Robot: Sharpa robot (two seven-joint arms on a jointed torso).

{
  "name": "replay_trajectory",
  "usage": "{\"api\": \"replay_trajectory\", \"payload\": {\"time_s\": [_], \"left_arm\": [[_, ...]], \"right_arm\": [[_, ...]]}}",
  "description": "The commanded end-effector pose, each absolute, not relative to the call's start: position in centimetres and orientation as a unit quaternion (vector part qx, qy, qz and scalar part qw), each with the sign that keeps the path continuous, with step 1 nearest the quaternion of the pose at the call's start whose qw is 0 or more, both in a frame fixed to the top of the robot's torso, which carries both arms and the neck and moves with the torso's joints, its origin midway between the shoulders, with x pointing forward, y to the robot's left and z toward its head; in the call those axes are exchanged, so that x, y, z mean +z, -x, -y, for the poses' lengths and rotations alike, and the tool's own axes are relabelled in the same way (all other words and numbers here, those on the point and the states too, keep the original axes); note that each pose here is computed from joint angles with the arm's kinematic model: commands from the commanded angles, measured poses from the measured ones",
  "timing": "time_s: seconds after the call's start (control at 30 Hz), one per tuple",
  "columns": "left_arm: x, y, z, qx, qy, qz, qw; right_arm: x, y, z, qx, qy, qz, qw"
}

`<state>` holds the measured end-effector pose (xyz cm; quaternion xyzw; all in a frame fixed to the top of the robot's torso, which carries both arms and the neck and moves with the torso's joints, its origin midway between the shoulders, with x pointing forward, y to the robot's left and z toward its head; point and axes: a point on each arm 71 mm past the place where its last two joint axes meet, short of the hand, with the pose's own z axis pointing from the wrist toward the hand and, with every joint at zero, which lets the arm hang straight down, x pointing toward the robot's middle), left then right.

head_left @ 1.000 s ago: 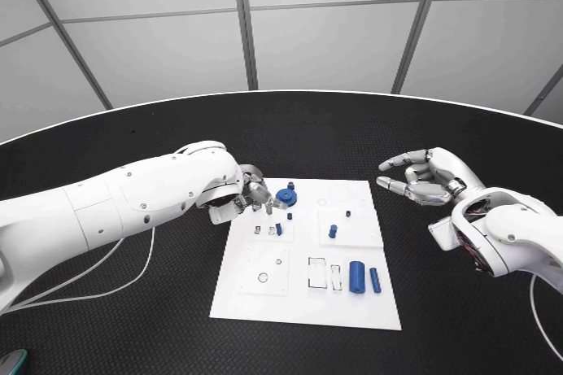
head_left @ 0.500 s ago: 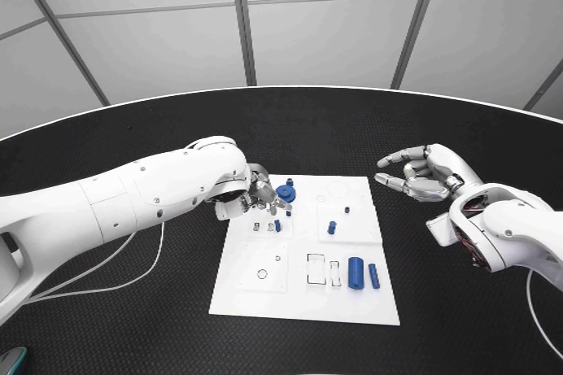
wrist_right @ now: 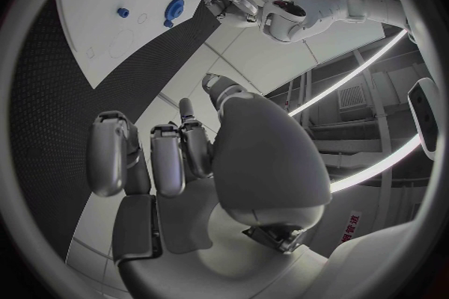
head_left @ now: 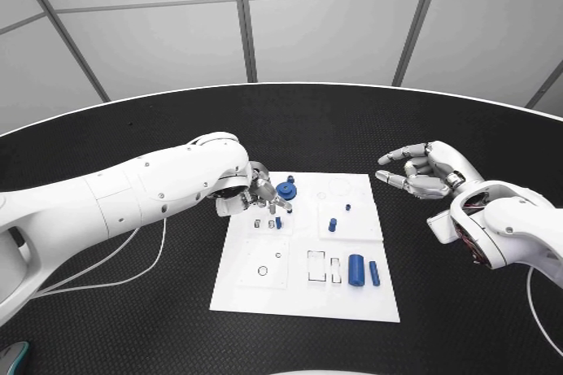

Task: Assemble the parts on the task board

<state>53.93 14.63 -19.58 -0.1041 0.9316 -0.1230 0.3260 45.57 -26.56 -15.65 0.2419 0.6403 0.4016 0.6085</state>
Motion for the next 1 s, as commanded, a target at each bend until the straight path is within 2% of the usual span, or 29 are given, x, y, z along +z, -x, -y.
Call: {"api": "replay_trajectory", "payload": {"time_s": [0.03, 1.0], "left_arm": [[-19.63, -53.96, -14.60, -0.121, 0.103, -0.932, 0.325], [-20.53, -54.03, -14.48, -0.102, 0.094, -0.941, 0.308]], "right_arm": [[-15.66, -45.58, 26.55, 0.401, -0.242, -0.641, 0.608], [-15.77, -45.74, 26.48, 0.400, -0.243, -0.644, 0.606]]}}
